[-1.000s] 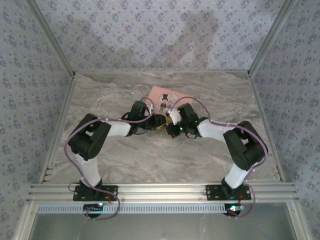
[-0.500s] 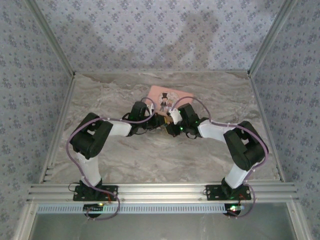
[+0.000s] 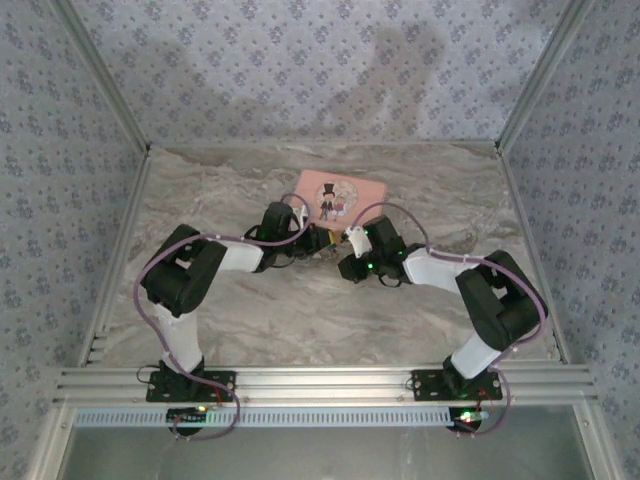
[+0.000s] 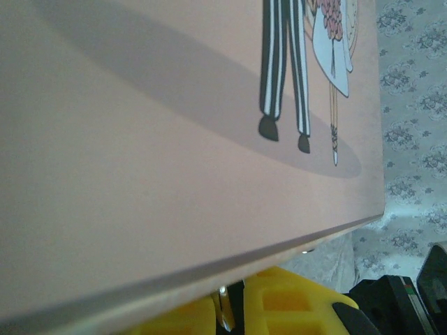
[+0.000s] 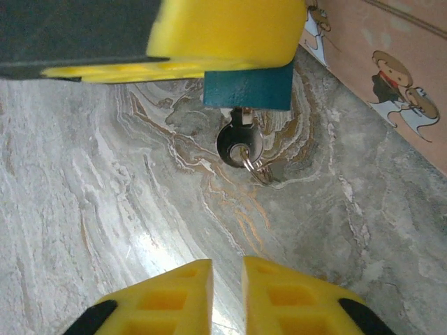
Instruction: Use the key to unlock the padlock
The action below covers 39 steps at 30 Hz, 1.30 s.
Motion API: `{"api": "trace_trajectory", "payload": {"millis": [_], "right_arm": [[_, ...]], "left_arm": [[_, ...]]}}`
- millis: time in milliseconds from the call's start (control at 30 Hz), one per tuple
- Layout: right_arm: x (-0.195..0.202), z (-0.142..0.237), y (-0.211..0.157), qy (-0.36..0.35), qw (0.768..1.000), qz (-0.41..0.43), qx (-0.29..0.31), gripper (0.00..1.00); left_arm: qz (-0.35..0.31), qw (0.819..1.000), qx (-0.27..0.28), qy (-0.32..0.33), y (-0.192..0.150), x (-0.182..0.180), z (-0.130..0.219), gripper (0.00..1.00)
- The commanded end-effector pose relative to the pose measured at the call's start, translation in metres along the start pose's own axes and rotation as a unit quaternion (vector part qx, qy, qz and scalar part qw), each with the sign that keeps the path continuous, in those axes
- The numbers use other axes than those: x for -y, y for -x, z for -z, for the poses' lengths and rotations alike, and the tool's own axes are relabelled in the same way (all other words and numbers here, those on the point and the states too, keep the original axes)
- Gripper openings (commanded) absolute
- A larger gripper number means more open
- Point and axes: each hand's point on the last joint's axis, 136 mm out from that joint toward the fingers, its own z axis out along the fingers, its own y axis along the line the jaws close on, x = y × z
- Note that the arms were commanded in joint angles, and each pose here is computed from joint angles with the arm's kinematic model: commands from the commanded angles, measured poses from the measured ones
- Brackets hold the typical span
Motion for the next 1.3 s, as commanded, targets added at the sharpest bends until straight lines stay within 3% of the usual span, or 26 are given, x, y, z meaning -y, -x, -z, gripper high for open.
{"api": "trace_trajectory", "payload": {"millis": [0,400,967,1100,1200,1267], "right_arm": [[-0.003,-0.004,0.015,0.008,1.000,-0.004,0.017,0.17],[-0.007,-0.007,0.048,0.021,0.998,-0.013,0.052,0.00],[0.000,0.005,0.084,-0.030,0.992,-0.001,0.124,0.00],[-0.001,0.006,0.069,-0.043,0.994,0.008,0.097,0.00],[0.004,0.012,0.051,-0.062,0.995,0.008,0.080,0.22],[0.006,0.017,0.040,-0.070,0.995,0.006,0.074,0.28]], "left_arm": [[0.064,0.997,-0.047,0.001,-0.018,-0.008,-0.003,0.00],[0.069,0.996,-0.057,-0.011,-0.028,-0.003,-0.004,0.00],[0.069,0.993,-0.090,-0.017,-0.058,0.000,-0.007,0.00],[0.072,0.994,-0.081,-0.004,-0.054,-0.007,-0.004,0.00],[0.079,0.995,-0.067,-0.001,-0.044,-0.011,0.000,0.00],[0.080,0.995,-0.063,-0.001,-0.038,-0.010,0.002,0.00]]}}
